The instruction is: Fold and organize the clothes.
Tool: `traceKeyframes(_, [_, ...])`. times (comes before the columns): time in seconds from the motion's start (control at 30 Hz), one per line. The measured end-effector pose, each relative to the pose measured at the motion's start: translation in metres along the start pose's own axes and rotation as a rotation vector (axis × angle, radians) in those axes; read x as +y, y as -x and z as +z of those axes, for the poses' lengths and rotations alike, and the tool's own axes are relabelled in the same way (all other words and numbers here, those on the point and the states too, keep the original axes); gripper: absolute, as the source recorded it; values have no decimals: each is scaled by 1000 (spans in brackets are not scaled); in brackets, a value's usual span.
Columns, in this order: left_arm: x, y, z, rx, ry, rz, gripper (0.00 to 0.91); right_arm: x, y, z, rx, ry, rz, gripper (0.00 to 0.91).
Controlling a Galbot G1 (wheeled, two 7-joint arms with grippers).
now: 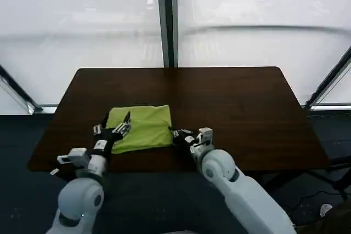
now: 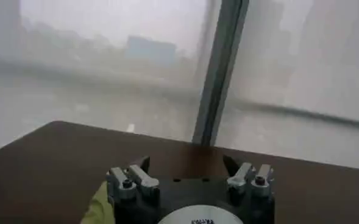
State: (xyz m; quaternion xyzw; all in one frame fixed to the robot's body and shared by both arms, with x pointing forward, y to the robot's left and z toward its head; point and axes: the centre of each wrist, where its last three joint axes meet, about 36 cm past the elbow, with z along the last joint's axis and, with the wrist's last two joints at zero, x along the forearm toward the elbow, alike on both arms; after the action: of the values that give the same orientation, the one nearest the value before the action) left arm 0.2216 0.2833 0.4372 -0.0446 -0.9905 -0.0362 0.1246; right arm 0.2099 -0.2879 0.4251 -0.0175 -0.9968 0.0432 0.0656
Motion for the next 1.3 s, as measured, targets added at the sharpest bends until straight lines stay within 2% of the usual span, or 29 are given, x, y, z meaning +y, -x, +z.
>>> traceKeyframes(0.17, [3,-9,4,41,0,-35,878,10,-13,-1,31,23,-17,878])
traceKeyframes(0.43, [2,-18,8,75,-4,-45,878,18,-20,-5,32,45,-34,878])
traceKeyframes(1.3, [5,-42,-3,103,25,-5,878,25,-25,-6,45,59,-47,878])
